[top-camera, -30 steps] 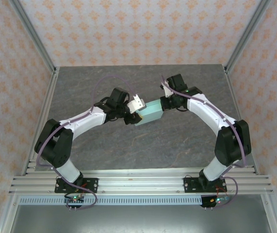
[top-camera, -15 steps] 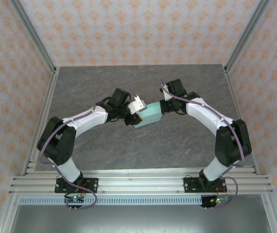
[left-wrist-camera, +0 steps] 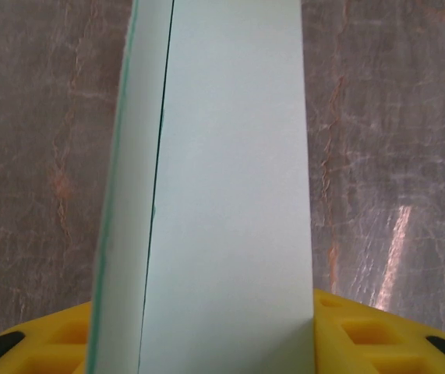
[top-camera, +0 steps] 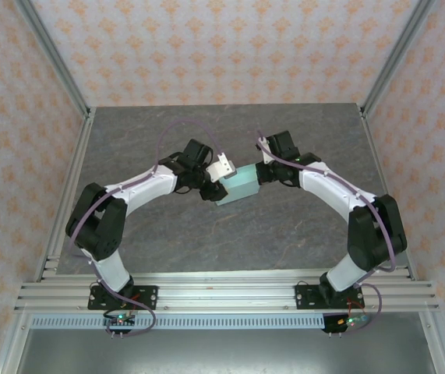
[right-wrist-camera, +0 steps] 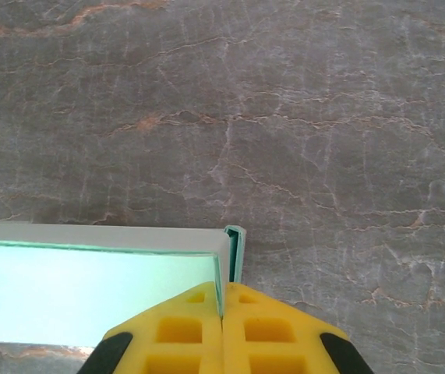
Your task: Fold the paper box
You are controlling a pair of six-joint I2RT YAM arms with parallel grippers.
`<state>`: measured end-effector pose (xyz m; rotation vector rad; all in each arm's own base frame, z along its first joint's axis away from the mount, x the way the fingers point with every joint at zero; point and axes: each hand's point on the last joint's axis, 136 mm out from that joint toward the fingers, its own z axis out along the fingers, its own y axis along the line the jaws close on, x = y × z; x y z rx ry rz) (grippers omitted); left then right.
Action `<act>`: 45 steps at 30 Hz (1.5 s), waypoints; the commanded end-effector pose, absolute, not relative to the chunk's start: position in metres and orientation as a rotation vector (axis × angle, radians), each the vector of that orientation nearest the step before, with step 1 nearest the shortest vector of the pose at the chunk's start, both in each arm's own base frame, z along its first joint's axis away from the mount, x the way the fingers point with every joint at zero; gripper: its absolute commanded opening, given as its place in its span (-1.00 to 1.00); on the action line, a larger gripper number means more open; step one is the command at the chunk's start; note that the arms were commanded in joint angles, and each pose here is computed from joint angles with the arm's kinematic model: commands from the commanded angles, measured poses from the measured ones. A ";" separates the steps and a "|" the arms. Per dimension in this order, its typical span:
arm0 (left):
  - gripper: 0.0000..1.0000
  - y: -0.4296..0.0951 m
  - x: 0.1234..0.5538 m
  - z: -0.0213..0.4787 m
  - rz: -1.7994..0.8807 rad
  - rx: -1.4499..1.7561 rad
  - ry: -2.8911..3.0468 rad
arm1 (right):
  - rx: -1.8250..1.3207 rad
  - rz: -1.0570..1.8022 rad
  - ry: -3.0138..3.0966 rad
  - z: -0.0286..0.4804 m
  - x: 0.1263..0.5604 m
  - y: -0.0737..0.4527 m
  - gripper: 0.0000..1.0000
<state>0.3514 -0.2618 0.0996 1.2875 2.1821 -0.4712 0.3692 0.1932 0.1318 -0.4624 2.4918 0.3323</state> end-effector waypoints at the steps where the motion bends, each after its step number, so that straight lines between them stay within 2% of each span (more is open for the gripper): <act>1: 0.00 -0.245 0.357 0.090 -0.369 1.264 2.265 | -0.442 0.327 2.537 0.129 0.355 0.191 -1.00; 14: 0.13 -0.246 0.362 0.091 -0.368 1.224 2.281 | -0.384 0.313 2.554 0.122 0.352 0.198 -1.00; 27: 0.02 -0.246 0.365 0.086 -0.358 1.194 2.317 | -0.303 0.300 2.573 0.124 0.347 0.211 -1.00; 45: 0.02 -0.241 0.370 0.085 -0.318 1.169 2.326 | -0.323 0.271 2.555 0.102 0.337 0.204 -1.00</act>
